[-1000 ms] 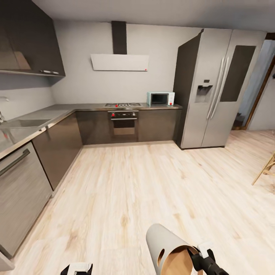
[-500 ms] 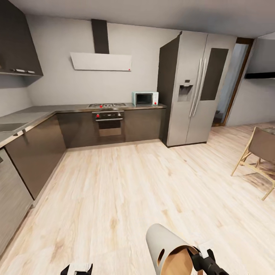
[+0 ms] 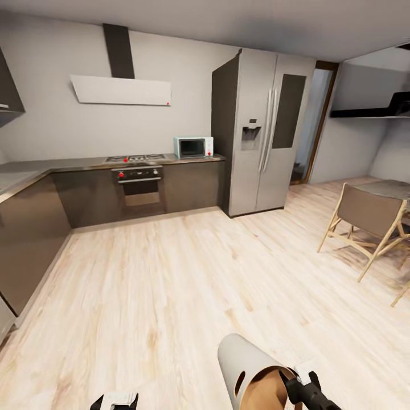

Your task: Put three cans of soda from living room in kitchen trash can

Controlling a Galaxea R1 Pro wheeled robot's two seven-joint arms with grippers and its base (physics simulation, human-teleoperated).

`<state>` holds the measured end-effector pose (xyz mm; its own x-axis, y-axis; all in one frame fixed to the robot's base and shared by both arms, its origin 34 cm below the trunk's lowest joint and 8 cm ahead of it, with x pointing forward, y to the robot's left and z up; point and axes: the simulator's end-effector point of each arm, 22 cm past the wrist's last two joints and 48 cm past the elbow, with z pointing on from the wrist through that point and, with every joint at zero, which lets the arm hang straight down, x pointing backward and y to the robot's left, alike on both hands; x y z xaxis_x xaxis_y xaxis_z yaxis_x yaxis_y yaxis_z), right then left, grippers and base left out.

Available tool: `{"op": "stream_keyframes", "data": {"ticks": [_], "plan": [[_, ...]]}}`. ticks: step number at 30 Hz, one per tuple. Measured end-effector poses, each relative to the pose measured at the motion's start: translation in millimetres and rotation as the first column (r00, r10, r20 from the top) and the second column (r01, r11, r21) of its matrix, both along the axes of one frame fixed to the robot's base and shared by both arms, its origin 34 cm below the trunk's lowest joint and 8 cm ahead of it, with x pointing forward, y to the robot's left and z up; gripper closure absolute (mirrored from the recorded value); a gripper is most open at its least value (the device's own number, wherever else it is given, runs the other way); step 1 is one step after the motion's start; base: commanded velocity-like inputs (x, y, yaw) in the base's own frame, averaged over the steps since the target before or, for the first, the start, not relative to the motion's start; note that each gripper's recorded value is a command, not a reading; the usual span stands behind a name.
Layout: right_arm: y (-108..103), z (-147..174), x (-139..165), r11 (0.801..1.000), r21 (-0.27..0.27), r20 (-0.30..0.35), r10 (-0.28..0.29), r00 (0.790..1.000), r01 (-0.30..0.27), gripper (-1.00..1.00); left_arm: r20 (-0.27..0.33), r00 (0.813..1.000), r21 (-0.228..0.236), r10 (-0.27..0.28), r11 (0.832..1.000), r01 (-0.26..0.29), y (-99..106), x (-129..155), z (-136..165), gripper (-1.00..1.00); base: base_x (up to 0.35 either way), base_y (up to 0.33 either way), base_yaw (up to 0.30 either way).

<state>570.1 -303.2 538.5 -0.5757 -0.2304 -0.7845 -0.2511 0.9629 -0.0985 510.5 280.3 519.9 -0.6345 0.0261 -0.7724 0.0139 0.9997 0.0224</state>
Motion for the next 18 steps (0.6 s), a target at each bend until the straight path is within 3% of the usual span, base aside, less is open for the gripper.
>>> {"op": "stream_keyframes", "data": {"ticks": [18], "plan": [[0.4,-0.2,-0.2,1.000,0.000,-0.001,0.000,1.000,0.000,1.00,-0.002,1.000,0.001,0.001,1.000,-0.001,0.2,-0.2,-0.3,-1.00,0.172,0.000,-0.252]]}}
